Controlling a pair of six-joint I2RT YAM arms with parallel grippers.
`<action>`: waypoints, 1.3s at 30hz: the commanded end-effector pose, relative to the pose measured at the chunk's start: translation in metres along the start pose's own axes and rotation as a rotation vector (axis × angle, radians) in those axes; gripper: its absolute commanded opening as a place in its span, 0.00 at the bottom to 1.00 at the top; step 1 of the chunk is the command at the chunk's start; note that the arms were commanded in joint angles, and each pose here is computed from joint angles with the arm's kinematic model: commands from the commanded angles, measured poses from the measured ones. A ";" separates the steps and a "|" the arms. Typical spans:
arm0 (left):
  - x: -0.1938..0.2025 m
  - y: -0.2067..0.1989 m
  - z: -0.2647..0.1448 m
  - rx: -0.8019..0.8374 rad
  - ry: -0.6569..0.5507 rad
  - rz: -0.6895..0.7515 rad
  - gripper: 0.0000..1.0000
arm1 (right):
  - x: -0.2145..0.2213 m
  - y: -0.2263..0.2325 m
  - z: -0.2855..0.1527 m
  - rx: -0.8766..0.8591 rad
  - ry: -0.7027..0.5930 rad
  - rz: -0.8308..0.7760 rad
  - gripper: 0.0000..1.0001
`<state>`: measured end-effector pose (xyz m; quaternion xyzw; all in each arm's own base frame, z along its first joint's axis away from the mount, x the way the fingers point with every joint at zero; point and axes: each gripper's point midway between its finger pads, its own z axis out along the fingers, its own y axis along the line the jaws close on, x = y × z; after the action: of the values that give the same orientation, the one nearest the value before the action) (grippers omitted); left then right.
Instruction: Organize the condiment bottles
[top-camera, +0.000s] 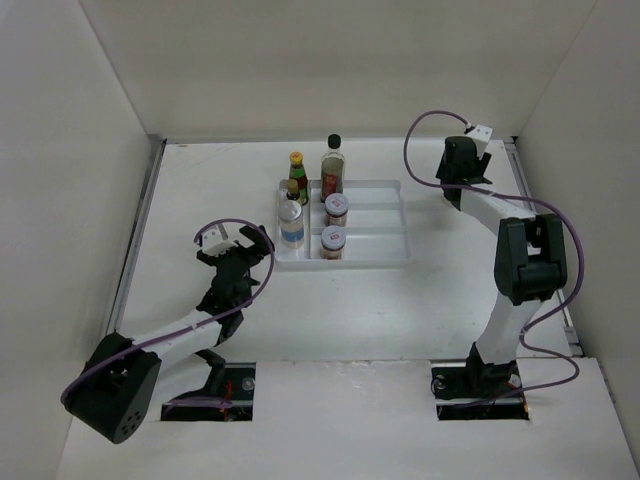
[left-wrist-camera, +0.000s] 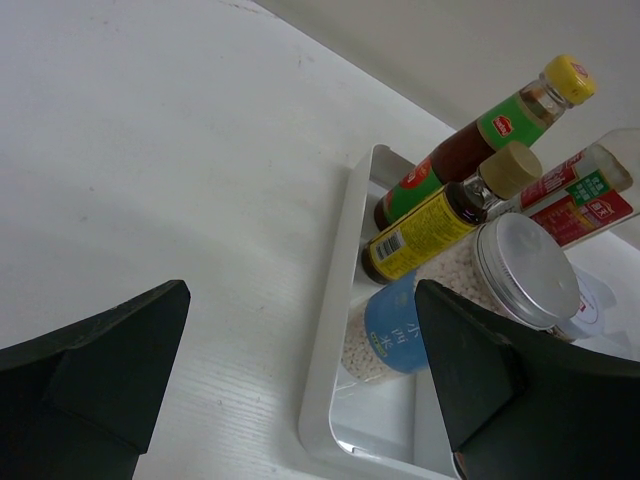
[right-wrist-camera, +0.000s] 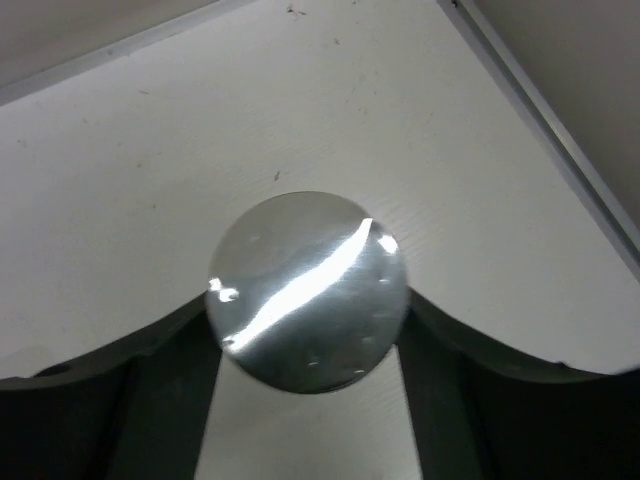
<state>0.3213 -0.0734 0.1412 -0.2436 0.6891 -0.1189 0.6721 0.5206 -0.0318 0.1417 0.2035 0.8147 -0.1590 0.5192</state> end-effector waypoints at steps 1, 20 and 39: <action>-0.015 -0.013 0.006 0.020 -0.034 -0.041 1.00 | -0.044 0.010 0.000 -0.046 -0.129 0.082 0.60; -0.023 0.017 0.004 -0.101 -0.078 -0.116 1.00 | -0.049 0.103 -0.175 -0.437 -0.277 0.094 0.48; -0.014 0.012 0.008 -0.072 -0.025 -0.117 1.00 | 0.027 0.139 -0.177 -0.511 -0.143 0.058 0.54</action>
<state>0.3195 -0.0504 0.1315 -0.3051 0.6830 -0.1087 0.6547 0.4279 0.1627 0.1570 0.0511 0.8156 0.0132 0.5762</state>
